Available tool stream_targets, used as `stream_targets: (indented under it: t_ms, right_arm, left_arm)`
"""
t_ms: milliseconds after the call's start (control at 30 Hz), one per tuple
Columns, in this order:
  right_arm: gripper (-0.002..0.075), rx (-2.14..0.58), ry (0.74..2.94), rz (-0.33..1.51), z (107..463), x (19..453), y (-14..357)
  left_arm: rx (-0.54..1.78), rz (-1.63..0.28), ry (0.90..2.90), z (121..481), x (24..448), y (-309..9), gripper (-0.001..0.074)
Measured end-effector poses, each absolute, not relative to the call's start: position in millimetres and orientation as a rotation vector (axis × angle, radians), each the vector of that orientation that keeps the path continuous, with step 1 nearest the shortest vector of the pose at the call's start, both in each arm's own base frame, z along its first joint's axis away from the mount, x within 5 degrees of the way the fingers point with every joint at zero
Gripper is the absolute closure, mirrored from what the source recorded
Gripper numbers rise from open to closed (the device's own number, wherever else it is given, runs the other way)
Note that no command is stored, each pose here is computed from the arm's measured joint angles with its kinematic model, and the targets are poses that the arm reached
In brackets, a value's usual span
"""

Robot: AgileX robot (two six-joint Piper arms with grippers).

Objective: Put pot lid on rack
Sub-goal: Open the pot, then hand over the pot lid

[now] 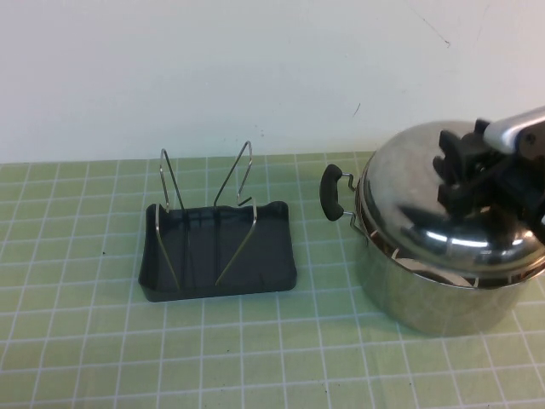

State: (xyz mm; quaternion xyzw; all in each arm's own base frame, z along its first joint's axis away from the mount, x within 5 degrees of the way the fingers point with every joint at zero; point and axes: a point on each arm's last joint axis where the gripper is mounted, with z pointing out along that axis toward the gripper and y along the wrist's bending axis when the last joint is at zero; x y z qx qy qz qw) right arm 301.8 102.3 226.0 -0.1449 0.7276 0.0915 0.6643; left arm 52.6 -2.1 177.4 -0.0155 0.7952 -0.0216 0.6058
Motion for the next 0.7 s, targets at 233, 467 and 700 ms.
stream_targets:
  t_ms: [233, 467, 700]
  right_arm:
    - [0.0392, -0.37, 1.384, 0.226, 296.3, 271.0, 98.1]
    - [0.0393, -0.394, 1.312, 0.214, 336.7, 236.6, 88.8]
    - [0.0393, -0.508, 1.353, 0.272, 339.4, 222.3, 94.0]
  left_arm:
    - [-0.036, -0.05, 1.839, 177.4, 52.6, -2.1, 0.0738]
    - [-0.236, -0.297, 1.793, 179.7, 53.4, -7.5, 0.0738]
    - [-0.733, -0.904, 1.548, 194.1, 54.9, -14.7, 0.0738]
